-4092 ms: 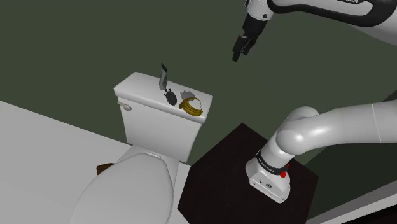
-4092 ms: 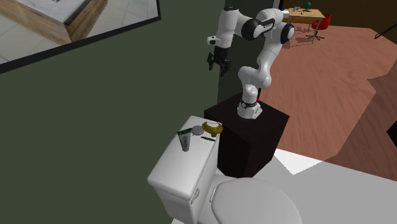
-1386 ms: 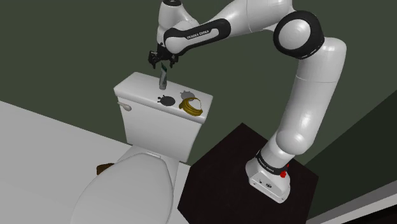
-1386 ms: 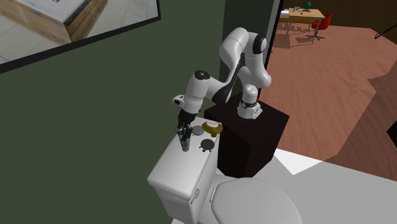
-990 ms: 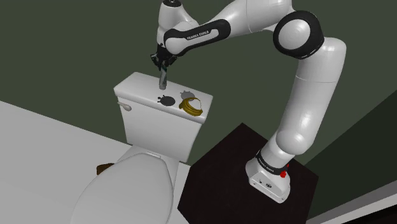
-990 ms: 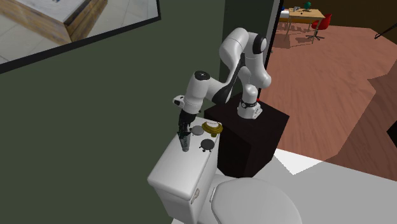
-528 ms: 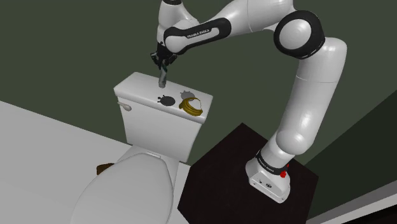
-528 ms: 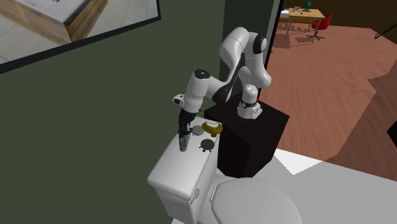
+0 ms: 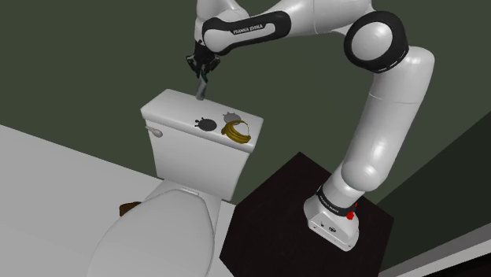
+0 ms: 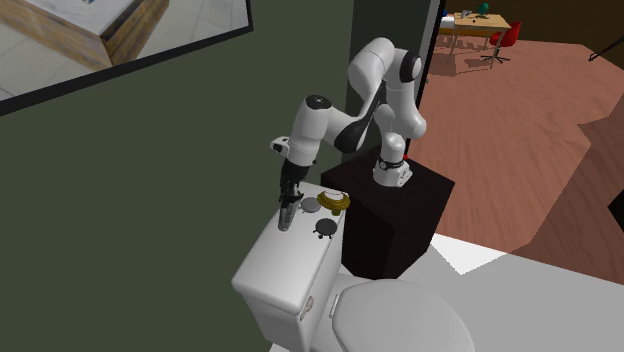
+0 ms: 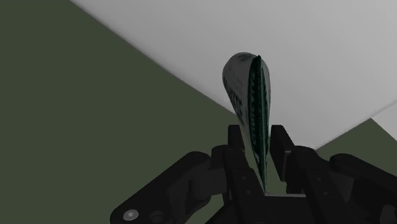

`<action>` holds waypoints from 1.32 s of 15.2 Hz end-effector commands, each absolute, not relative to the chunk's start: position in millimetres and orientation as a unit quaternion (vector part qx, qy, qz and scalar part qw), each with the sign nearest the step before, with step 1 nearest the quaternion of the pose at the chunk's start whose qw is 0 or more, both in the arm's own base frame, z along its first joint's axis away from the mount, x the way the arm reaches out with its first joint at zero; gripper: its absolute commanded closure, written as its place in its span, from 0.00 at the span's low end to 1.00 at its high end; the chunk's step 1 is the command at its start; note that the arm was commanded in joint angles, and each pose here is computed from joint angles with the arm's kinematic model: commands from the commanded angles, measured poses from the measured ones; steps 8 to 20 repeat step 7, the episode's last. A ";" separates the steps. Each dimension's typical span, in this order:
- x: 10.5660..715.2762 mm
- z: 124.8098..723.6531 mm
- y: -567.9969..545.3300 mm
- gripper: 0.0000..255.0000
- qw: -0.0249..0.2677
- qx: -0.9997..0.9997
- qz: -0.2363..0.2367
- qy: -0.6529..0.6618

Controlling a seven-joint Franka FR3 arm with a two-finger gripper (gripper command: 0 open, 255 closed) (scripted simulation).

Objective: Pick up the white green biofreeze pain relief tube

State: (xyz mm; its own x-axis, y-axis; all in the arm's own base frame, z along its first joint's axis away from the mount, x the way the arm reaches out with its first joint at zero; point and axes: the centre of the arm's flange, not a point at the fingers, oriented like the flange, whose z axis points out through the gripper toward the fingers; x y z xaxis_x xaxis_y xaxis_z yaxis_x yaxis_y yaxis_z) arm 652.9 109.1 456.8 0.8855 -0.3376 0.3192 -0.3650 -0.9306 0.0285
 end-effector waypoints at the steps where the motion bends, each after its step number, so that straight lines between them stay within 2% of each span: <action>1: 653.8 468.7 108.8 1.00 0.044 0.970 0.156 -0.181; 5: 653.8 489.8 108.8 1.00 0.044 0.970 0.156 -0.181; 20: 653.8 490.6 108.8 1.00 0.044 0.970 0.156 -0.181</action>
